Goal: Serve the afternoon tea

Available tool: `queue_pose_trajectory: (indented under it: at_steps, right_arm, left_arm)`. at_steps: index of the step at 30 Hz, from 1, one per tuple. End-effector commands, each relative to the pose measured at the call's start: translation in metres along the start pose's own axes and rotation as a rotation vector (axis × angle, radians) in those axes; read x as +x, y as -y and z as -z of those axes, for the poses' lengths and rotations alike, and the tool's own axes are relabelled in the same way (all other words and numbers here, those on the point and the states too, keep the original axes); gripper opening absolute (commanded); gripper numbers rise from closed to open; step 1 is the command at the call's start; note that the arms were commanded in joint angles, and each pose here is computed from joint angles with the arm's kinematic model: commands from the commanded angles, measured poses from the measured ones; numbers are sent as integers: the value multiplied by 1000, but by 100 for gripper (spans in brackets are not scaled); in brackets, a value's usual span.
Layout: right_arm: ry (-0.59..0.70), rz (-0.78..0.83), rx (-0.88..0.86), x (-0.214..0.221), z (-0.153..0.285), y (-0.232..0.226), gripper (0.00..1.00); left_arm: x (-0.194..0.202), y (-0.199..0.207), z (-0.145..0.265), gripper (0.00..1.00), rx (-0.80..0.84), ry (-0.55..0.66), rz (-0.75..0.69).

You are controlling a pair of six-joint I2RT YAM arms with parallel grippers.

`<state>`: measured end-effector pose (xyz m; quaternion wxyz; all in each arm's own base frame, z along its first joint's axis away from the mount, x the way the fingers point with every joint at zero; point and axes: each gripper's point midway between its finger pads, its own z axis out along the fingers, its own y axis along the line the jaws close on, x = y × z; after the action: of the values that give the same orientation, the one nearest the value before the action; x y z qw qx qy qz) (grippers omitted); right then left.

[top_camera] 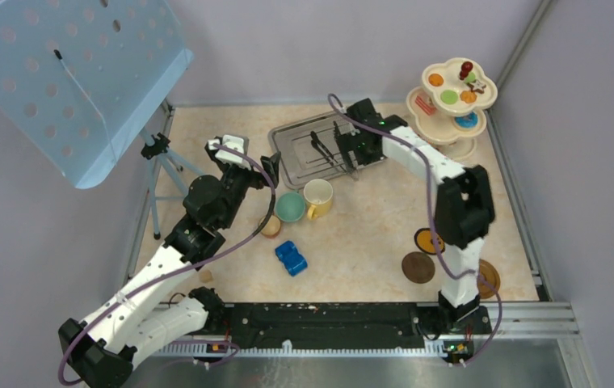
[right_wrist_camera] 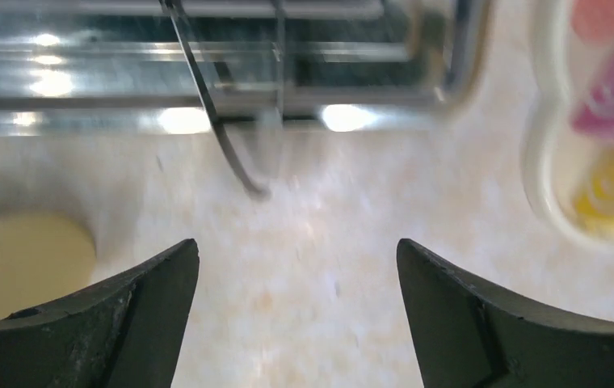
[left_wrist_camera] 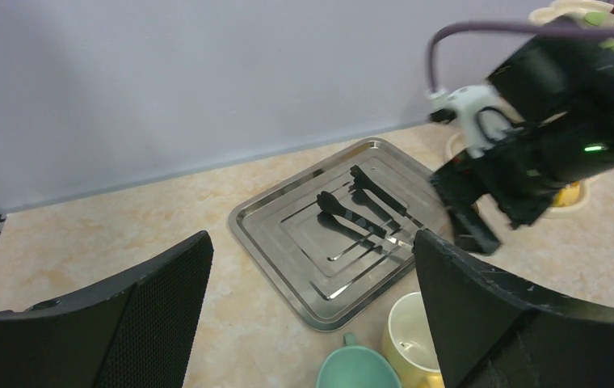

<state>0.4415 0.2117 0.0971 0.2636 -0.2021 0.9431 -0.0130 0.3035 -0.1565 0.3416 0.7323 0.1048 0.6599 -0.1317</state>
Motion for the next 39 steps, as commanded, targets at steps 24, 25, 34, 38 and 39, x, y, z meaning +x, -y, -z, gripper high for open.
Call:
queue_pose_trajectory:
  at_steps: [24, 25, 34, 38, 39]
  right_arm:
    - [-180, -1021, 415, 299, 89, 61, 85]
    - [-176, -1008, 403, 299, 85, 60, 84]
    - [-190, -928, 425, 304, 59, 64, 84]
    - [-156, -919, 431, 293, 50, 68, 81]
    - [-150, -921, 436, 292, 47, 69, 81]
  left_arm:
    - [-14, 6, -6, 99, 20, 26, 13]
    - [-16, 5, -5, 99, 18, 30, 14]
    - [-16, 5, -5, 99, 17, 29, 14]
    - [-16, 4, -5, 99, 14, 32, 13]
    - [-16, 4, -5, 99, 14, 30, 13]
